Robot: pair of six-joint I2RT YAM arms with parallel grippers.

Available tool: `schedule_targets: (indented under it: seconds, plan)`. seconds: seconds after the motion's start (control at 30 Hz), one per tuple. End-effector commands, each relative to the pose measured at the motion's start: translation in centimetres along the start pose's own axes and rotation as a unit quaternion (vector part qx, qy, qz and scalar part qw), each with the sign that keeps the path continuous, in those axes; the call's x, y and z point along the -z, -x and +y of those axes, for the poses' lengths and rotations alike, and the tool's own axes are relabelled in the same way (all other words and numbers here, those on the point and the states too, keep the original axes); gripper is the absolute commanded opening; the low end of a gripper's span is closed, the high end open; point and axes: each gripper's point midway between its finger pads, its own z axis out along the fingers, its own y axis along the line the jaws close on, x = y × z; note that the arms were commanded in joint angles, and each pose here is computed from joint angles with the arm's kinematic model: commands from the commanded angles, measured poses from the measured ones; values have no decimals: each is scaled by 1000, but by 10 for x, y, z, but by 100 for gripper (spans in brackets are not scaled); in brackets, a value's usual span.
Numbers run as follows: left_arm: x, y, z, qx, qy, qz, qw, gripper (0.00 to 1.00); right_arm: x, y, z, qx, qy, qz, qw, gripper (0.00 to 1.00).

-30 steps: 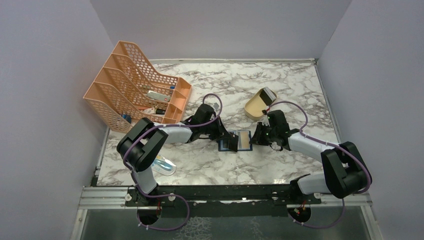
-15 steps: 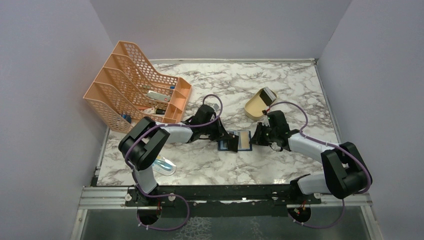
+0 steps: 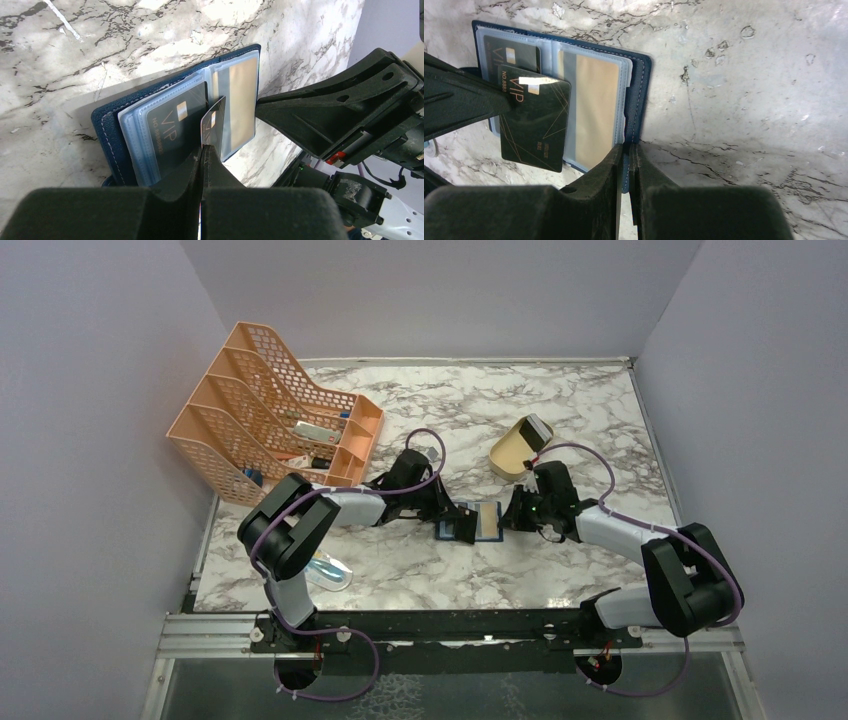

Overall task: Put the credit cards into the card holder
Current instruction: Insert the credit card into the card holder.

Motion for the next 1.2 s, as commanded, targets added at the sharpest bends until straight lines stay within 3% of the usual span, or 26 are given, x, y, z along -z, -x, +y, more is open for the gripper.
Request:
schedule_targets:
  seconds: [0.0,0.63,1.17]
  plan:
    - [-4,2,18,-10,29,-12,999,0,-1,-29,-3,-3,-2,49,999,11]
    - [-3,20,28,-20,52,-28,998,0,-1,-32,0,-4,2,53,999,11]
    - [-4,18,7,-62,12,26,998,0,-1,-24,-3,4,-13,46,999,9]
